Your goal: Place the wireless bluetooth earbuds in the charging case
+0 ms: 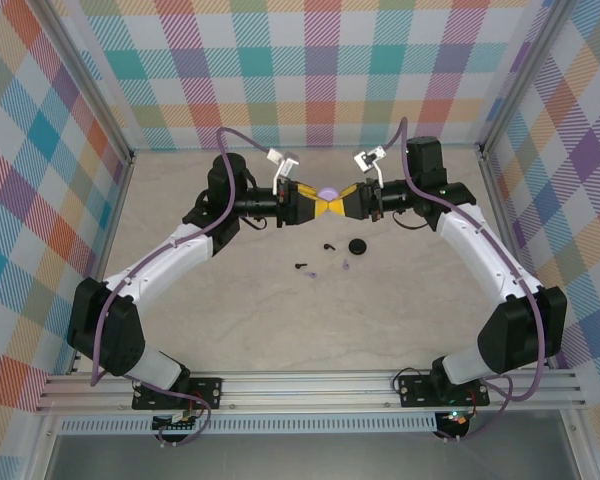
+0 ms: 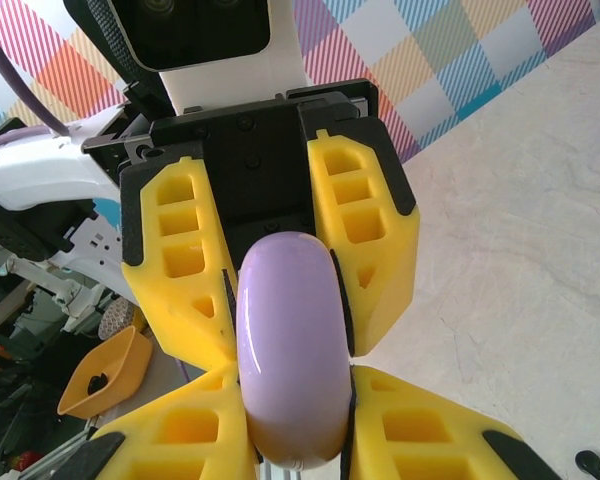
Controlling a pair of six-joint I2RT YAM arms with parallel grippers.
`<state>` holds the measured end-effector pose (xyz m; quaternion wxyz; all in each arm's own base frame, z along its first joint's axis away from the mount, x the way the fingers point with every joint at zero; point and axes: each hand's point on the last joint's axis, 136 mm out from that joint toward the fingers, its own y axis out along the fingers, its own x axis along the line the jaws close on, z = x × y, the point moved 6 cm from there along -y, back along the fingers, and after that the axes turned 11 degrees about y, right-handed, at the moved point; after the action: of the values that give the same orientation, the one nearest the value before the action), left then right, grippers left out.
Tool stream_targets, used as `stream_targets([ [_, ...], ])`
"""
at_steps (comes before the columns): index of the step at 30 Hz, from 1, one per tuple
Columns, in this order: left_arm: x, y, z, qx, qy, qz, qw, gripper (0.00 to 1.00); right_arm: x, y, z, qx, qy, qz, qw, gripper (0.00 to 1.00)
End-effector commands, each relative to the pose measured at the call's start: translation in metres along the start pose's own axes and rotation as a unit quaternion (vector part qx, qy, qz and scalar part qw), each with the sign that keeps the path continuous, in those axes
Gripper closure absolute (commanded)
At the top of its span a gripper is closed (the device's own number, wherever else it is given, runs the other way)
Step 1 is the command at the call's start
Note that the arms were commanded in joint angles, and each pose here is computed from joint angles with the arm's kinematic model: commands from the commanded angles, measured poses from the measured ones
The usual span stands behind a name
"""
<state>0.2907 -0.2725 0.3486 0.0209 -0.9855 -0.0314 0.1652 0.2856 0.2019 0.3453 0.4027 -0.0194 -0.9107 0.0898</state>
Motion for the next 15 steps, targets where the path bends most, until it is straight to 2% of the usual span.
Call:
stream_targets([
  [1, -0.0118, 0.0026, -0.0088, -0.007, 0.021, 0.024, 0.999, 0.67, 0.0107, -0.0034, -0.0005, 0.002, -0.020, -0.023, 1.000, 0.86],
  [7, -0.0149, 0.0045, -0.0107, -0.007, 0.026, 0.033, 0.999, 0.71, 0.0097, -0.0014, 0.0023, 0.010, -0.013, -0.031, 0.999, 0.85],
  [10, -0.0154, 0.0064, -0.0096, -0.003, 0.026, 0.041, 0.999, 0.82, 0.0095, 0.0001, 0.0034, 0.014, -0.012, -0.030, 0.999, 0.84],
  [15, -0.0112, 0.0065, -0.0054, 0.003, 0.021, 0.025, 0.999, 0.88, 0.0081, -0.0001, 0.0034, 0.014, -0.011, -0.012, 1.000, 0.76],
])
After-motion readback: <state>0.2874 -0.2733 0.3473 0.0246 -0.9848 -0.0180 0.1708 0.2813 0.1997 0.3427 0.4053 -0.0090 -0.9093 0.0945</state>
